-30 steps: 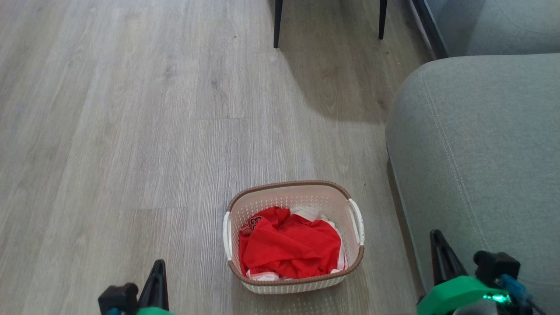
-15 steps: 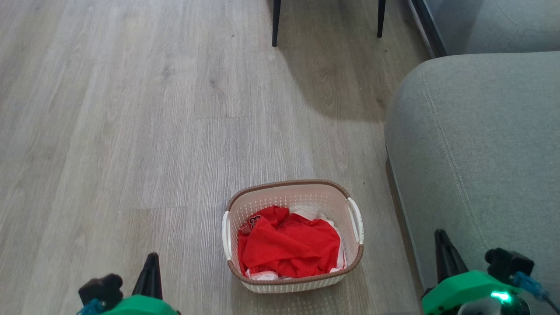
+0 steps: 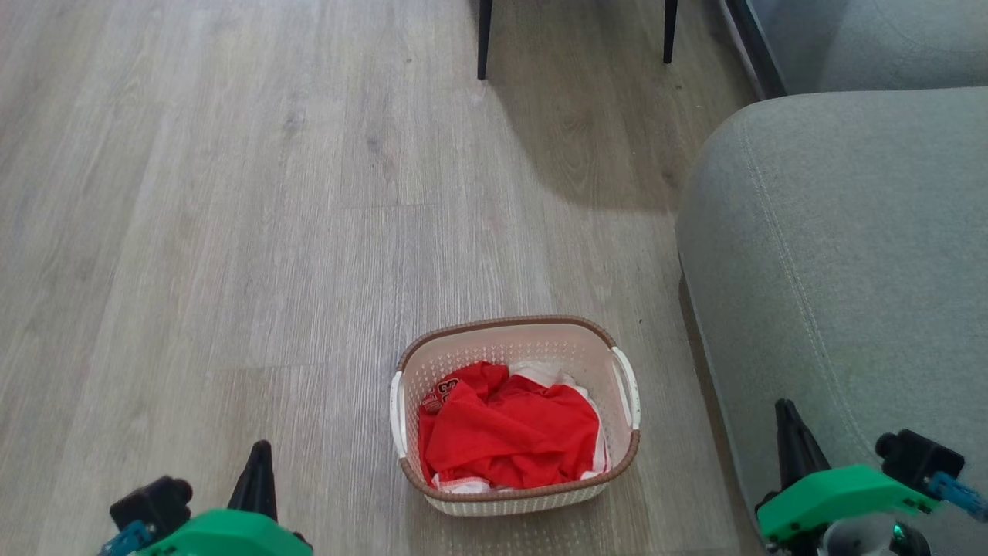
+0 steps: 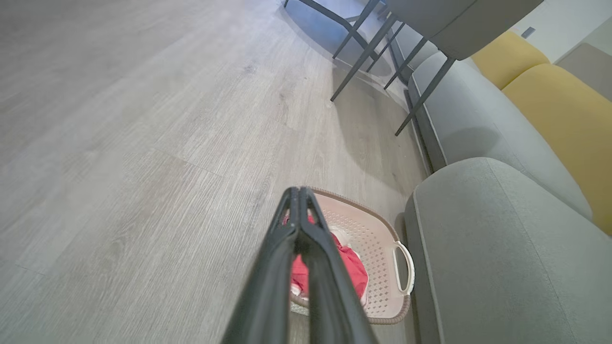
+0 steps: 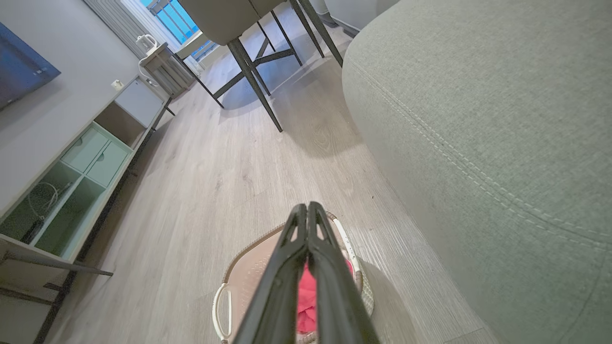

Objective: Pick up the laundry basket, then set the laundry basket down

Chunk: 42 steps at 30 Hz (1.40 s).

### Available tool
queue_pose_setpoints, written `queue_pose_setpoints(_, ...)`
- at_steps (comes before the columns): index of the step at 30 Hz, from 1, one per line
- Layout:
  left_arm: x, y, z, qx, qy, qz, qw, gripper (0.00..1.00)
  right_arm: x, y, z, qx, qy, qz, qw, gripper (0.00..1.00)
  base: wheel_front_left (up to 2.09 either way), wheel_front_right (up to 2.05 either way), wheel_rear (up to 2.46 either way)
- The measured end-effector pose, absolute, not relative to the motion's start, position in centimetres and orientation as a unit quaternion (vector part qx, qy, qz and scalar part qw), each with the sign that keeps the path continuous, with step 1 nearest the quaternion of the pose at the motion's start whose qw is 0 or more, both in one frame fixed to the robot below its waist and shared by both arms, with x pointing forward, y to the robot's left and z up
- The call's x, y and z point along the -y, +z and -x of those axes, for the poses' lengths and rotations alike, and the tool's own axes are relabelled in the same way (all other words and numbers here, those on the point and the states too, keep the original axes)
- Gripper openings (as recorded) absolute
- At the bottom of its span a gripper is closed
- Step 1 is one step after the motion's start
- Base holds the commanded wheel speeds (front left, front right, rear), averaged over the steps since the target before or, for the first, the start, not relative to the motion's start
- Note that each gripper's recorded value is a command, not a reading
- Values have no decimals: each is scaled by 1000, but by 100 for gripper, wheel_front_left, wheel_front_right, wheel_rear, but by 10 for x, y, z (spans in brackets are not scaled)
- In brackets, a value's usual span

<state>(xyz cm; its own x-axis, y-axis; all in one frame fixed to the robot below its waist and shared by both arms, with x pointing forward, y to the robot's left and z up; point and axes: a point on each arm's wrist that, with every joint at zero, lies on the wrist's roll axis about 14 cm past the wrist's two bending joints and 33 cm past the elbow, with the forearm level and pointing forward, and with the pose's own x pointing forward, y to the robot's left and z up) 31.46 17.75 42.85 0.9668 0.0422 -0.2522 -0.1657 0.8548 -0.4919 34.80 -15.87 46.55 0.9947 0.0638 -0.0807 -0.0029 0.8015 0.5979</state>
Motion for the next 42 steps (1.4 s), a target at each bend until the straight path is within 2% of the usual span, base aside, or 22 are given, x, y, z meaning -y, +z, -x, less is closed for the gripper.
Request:
queue_pose_setpoints(19, -181, 433, -327, -114, 61, 365, 922, 0, 169, 464, -352, -54, -7, -406, 912, 0, 0, 0, 0)
queue_pose_setpoints(42, -181, 440, -340, -107, 59, 491, 862, 0, 183, 465, -358, -51, -32, -518, 853, 0, 0, 0, 0)
